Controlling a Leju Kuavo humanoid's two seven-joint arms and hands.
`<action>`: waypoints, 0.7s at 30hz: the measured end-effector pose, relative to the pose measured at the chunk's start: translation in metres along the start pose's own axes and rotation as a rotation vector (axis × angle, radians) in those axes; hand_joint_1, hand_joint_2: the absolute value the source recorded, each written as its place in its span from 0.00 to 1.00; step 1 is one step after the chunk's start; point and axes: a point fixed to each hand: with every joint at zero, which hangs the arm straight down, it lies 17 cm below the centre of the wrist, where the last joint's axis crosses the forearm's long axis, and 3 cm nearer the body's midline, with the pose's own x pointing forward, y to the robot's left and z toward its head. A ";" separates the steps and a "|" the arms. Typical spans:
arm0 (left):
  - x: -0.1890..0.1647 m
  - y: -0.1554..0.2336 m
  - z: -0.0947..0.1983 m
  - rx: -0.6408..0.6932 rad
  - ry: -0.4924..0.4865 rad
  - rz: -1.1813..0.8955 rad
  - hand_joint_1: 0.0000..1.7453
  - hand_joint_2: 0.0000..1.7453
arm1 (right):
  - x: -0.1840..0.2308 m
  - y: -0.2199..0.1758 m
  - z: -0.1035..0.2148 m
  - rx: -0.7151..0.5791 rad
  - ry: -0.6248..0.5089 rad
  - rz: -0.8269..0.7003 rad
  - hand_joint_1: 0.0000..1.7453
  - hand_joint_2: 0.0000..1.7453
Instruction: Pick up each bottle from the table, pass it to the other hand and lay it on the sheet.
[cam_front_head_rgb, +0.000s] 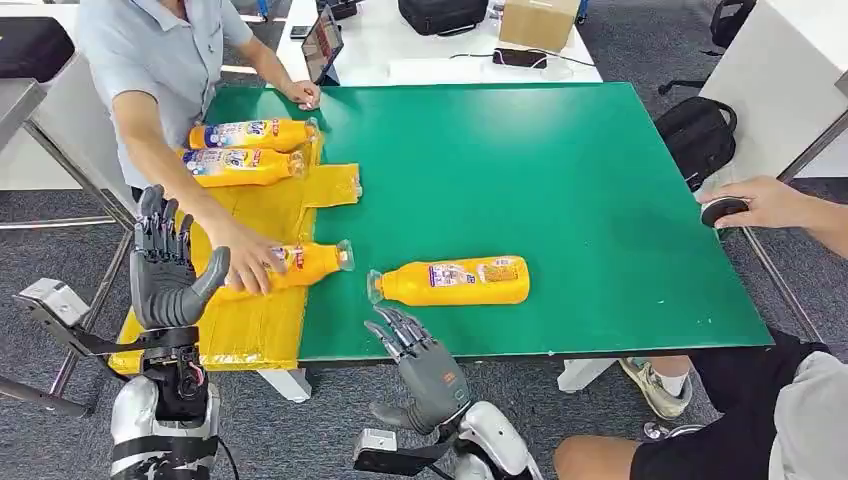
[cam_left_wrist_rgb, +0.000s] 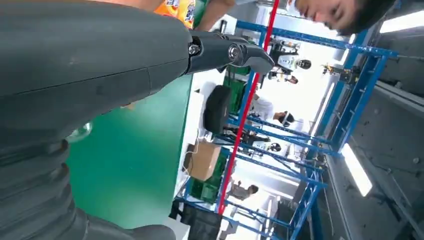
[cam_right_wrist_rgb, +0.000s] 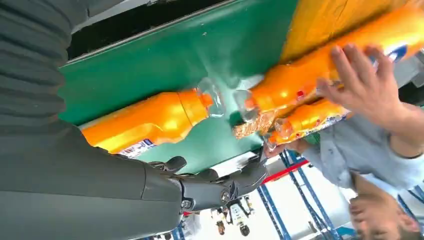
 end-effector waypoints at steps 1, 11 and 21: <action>0.000 0.000 0.000 0.000 -0.001 0.000 0.00 1.00 | 0.000 0.000 0.000 0.000 -0.001 0.001 0.00 1.00; 0.037 0.018 0.026 0.105 -0.065 -0.079 0.00 1.00 | -0.098 -0.058 -0.002 -0.017 0.270 0.360 0.00 1.00; 0.038 -0.006 0.029 0.038 -0.071 -0.034 0.00 1.00 | -0.188 -0.130 -0.021 -0.100 0.399 0.511 0.00 1.00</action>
